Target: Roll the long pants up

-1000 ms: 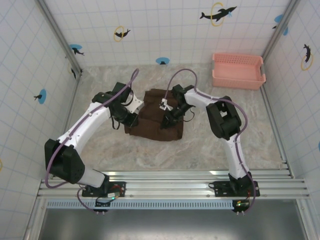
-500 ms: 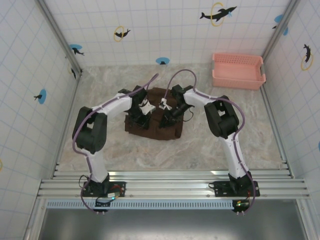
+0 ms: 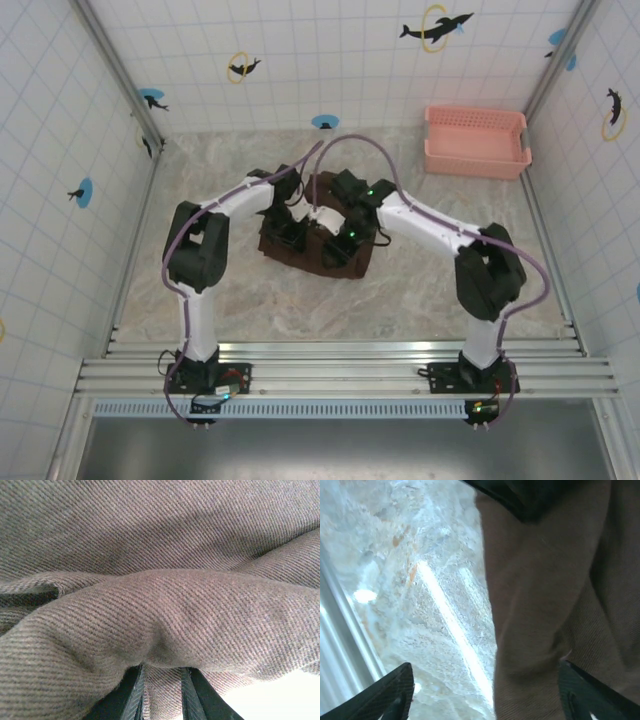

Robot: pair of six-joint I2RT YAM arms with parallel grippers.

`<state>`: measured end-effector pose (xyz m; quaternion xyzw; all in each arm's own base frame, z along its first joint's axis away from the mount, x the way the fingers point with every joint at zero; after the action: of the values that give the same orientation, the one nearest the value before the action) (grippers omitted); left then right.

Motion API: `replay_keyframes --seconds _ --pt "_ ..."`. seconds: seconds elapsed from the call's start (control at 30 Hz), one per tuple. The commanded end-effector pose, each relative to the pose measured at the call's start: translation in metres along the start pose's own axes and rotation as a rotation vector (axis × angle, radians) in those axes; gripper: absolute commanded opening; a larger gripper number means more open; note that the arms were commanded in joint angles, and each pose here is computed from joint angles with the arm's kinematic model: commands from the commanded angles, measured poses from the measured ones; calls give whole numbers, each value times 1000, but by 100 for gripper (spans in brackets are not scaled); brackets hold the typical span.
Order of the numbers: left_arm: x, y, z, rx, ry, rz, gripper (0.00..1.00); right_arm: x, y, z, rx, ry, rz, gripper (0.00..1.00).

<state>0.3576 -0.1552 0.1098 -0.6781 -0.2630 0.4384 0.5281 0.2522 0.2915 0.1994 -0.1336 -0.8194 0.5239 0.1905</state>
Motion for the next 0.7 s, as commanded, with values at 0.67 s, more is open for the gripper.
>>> replay_keyframes --seconds 0.67 --pt "11 27 6 112 37 -8 25 8 113 31 317 -543 566 72"
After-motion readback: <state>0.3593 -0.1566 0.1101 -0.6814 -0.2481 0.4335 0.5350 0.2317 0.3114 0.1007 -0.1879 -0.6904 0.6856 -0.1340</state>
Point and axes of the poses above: each hand's point on the last joint's axis, 136 mm out from that joint toward the fingers, its own y axis out along the fingers, its own x axis along the line the jaws close on, z = x × y, the point moved 8 cm from there along -y, back along the fingers, and after that the axes turned 1 degree about y, right-handed, at the moved point
